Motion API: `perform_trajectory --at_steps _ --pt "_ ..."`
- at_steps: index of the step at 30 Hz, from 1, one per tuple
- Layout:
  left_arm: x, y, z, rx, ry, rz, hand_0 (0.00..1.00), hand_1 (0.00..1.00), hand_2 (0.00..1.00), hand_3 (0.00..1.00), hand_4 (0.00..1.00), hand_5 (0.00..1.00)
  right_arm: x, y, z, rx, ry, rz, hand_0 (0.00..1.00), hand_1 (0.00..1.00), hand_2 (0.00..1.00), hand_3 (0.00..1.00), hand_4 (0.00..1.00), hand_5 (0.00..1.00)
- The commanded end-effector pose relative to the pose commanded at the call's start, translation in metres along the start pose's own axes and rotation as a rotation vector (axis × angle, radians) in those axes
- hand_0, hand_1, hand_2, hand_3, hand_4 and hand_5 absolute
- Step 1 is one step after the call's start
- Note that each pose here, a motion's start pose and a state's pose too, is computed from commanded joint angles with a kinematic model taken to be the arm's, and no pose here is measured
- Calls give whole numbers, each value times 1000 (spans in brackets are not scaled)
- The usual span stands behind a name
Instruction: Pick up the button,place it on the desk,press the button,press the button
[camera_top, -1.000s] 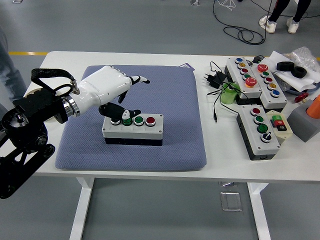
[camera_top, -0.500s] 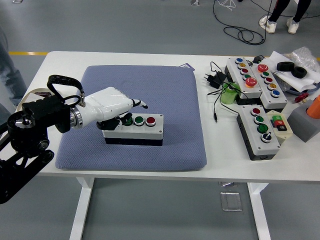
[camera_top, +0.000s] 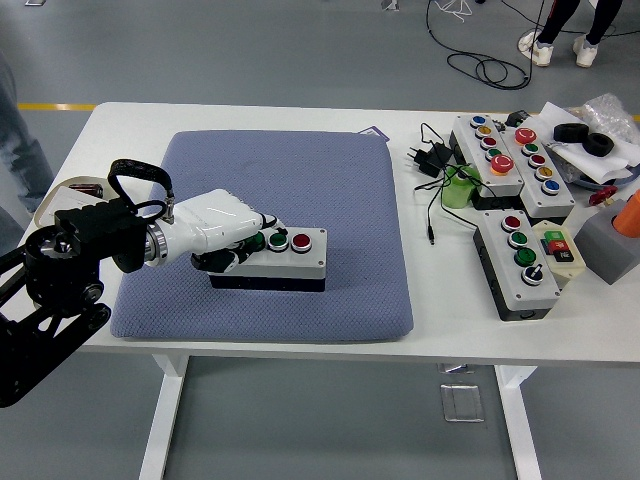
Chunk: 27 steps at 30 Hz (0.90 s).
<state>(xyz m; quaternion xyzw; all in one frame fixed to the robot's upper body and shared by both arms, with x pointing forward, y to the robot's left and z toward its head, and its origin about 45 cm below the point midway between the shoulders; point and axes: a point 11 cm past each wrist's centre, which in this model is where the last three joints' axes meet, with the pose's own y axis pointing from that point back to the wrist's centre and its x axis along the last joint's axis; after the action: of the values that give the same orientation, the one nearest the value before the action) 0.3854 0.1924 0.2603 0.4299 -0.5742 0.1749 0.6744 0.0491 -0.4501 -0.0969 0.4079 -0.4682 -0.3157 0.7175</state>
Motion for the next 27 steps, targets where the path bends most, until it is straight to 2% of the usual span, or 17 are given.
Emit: perform_trajectory --at_steps 10,22,26,27 --pt "-8 0 -3 8 0 -43 27 2 24 824 191 2 0 0 -1 2 -4 1 637 455 609 565 301 236" --pt "-25 -4 -5 17 5 -107 29 2 25 822 190 2 -1 0 2 -3 1 -2 637 455 610 564 301 237" --pt "-17 -3 -4 15 7 -58 30 2 25 824 192 2 -2 -1 3 -7 2 -3 637 455 610 564 301 237" --pt "-12 -2 -4 13 5 -27 30 2 25 824 192 2 -2 -1 4 -8 3 -3 637 455 610 564 301 237"
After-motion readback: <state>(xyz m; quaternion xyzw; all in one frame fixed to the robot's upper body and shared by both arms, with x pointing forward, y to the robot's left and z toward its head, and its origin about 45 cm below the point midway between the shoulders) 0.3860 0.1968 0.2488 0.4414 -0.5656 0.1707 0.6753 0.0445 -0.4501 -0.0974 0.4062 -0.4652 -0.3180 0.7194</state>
